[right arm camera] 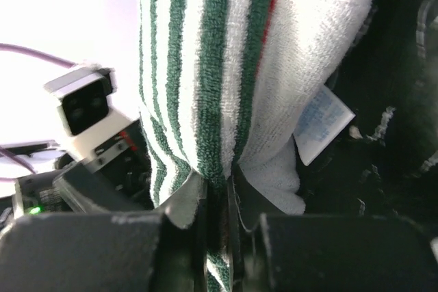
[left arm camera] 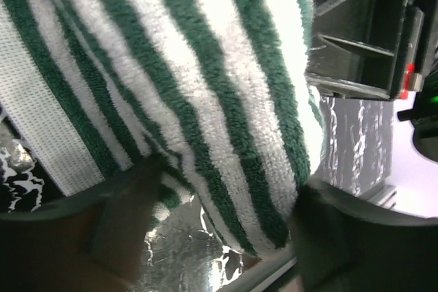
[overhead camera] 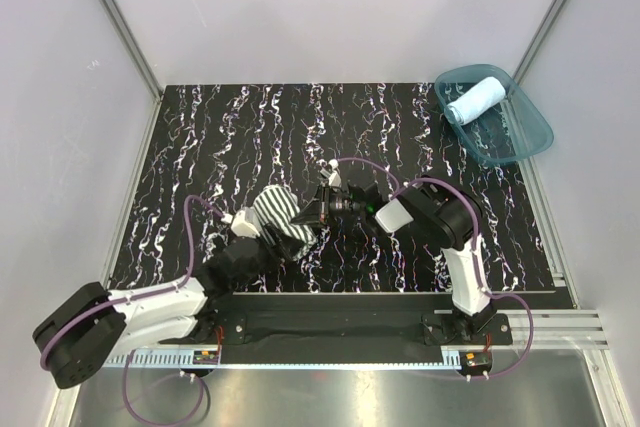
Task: Roll the towels
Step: Roll the towel
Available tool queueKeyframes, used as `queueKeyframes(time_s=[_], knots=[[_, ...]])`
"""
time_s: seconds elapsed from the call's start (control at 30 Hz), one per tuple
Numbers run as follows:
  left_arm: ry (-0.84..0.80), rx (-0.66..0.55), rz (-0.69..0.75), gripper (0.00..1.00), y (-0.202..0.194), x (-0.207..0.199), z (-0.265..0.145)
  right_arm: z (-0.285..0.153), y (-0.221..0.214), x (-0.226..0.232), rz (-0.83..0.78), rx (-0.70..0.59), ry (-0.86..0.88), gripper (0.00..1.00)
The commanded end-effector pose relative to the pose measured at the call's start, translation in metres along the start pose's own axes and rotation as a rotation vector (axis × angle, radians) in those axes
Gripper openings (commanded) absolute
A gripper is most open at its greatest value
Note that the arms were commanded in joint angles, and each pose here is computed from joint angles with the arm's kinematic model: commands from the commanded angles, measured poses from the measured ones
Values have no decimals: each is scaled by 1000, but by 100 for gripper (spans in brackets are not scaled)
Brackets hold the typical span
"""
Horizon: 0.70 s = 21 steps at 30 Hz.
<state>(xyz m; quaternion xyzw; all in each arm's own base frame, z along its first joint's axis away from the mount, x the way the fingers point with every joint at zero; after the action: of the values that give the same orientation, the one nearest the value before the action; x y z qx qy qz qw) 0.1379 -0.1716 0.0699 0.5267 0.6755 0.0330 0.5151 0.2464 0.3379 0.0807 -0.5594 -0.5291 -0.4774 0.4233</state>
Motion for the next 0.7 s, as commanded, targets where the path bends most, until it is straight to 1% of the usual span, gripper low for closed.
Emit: queueKeyframes(time_s=[0.0, 0.03, 0.07, 0.1, 0.13, 0.17, 0.2, 0.27, 0.33, 0.53, 0.57, 0.63, 0.67], knots=[[83, 102, 102, 84, -20, 25, -5, 0, -5, 21, -77, -3, -25, 5], [112, 123, 121, 87, -21, 28, -8, 0, -2, 20, -82, -19, -67, 3], [118, 121, 136, 89, -19, 26, -8, -2, 0, 24, -148, -34, -102, 2], [104, 87, 153, 93, -8, 16, -8, -6, 1, 9, -103, -67, -235, 1], [152, 106, 170, 95, -9, 21, -12, -7, 5, 11, -119, -89, -283, 0], [166, 85, 178, 96, -4, 20, -14, -15, 2, 4, -129, -81, -378, 0], [147, 55, 184, 99, 4, 14, -17, -19, 7, 0, -145, -124, -442, 0], [170, 45, 197, 99, 11, 11, -24, -26, 8, -3, -163, -126, -535, 0], [162, 28, 213, 99, 20, 3, -30, -29, 13, -4, -181, -162, -595, 0], [176, -8, 248, 99, 39, -11, -40, -45, 12, -4, -191, -200, -719, 0], [174, -29, 250, 99, 45, -16, -41, -47, 6, -2, -195, -192, -746, 0], [188, -42, 282, 99, 51, -20, -41, -49, 7, 3, -212, -224, -793, 0], [179, -56, 289, 99, 57, -27, -41, -49, -2, 3, -213, -204, -829, 0]])
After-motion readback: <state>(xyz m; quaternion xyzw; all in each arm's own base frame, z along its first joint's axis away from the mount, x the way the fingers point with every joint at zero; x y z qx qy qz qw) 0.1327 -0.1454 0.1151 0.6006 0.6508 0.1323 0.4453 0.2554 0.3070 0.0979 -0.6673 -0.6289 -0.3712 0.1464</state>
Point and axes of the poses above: each gripper's point midway between its finger pads, its own z axis out along the fingers, its own x axis along the line the jaws close on, y = z × x, the point moved 7 cm from there along -z, back along the fingers, and after that the axes turned 8 degrees about z, right-handed, at the moved point
